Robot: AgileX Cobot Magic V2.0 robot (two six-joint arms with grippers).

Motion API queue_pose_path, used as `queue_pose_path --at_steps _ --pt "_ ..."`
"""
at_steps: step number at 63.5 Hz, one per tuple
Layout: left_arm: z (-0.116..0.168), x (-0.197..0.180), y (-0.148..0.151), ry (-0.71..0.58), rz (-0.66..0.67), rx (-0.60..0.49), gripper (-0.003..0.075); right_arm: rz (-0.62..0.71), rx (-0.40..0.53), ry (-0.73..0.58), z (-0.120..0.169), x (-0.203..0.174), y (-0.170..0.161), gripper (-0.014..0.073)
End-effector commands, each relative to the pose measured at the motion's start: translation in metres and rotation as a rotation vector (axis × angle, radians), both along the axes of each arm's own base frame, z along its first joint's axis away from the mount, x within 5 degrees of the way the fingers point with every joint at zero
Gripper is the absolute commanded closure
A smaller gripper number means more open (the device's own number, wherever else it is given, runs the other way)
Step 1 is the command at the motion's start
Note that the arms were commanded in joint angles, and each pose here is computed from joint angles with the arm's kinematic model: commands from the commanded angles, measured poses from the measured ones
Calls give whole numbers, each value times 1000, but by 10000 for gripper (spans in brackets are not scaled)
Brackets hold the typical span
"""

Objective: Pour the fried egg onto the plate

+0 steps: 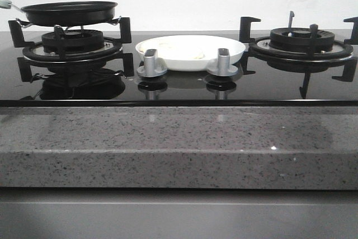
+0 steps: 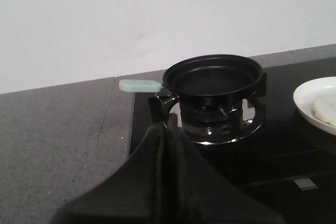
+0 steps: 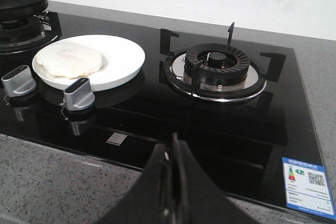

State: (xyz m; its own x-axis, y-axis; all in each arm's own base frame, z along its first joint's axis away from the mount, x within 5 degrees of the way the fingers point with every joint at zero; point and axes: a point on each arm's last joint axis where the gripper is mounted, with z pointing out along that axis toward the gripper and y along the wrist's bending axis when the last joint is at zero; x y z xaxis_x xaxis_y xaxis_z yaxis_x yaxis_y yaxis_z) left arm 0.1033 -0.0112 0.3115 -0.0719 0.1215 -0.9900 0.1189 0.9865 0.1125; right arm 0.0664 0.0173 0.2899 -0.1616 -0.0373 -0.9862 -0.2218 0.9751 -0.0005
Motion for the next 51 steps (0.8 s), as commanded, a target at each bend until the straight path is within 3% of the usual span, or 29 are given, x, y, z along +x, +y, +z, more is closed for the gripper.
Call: queue_pose_path --at_steps 1,33,51 --pt "8 0 1 -90 11 -42 741 -21 14 -97 15 1 -2 695" --pt "-86 -46 6 -142 15 -121 741 -21 14 -96 15 1 -2 695" --pt "-105 -48 8 -117 59 -151 741 -20 14 -94 15 1 -2 695"
